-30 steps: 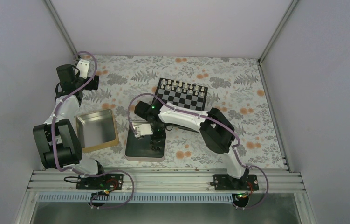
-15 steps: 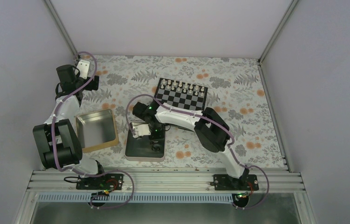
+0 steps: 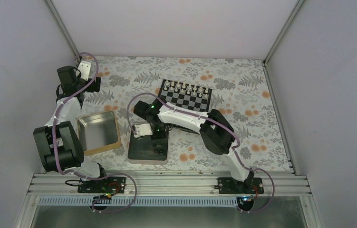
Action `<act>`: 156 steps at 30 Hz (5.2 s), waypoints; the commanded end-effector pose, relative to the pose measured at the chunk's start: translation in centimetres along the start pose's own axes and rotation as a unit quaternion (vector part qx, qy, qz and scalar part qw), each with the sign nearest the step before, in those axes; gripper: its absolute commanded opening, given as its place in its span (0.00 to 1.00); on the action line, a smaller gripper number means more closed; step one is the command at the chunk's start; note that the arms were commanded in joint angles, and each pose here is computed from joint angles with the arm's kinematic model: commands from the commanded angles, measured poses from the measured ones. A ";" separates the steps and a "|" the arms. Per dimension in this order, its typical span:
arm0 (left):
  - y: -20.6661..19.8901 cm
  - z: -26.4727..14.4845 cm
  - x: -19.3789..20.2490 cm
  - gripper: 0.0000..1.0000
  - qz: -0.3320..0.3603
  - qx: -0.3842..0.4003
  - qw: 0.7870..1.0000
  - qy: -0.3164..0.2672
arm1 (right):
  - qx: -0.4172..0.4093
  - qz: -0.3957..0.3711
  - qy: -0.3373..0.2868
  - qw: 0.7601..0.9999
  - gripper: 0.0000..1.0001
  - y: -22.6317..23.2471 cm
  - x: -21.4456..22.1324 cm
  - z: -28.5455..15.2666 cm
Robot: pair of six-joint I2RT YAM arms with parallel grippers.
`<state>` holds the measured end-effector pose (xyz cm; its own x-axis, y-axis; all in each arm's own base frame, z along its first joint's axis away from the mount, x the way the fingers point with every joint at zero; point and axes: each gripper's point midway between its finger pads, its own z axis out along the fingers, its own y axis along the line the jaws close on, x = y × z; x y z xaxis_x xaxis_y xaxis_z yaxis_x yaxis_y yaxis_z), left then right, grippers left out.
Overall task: Set up the chess pieces on the board
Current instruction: Pick up the chess piece from the storage box, then place the chess piece on the chessboard, then pick up the chess piece from the storage box.
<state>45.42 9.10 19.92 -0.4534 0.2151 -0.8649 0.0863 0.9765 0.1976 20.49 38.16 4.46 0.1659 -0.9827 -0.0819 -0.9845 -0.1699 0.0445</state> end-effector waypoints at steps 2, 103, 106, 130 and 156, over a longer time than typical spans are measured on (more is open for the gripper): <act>0.2 -0.5 -0.9 1.00 -0.001 0.001 1.000 -0.016 | 0.056 0.024 -0.026 0.998 0.06 -2.7 0.3 -5.6; 0.8 -0.4 -0.8 1.00 -0.008 -0.012 1.000 -0.012 | 0.005 -0.005 -0.052 0.999 0.34 0.8 -1.4 -4.2; 0.6 -0.5 -0.8 1.00 -0.009 -0.011 1.000 -0.013 | 0.013 -0.012 -0.043 0.999 0.36 1.0 -1.6 -2.9; 0.7 -0.4 -0.2 1.00 -0.009 -0.009 1.000 -0.011 | -0.020 -0.029 -0.022 0.999 0.29 1.4 -1.7 1.8; 0.8 -0.3 -0.3 1.00 -0.011 -0.007 1.000 -0.011 | 0.000 -0.023 -0.061 0.998 0.08 0.3 -2.8 -2.4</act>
<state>45.25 9.78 19.51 -0.4643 0.2054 -0.8616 0.0630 0.9779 0.1992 18.91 39.98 3.74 0.2055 -0.9667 -0.1523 -0.9719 -0.2199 0.0842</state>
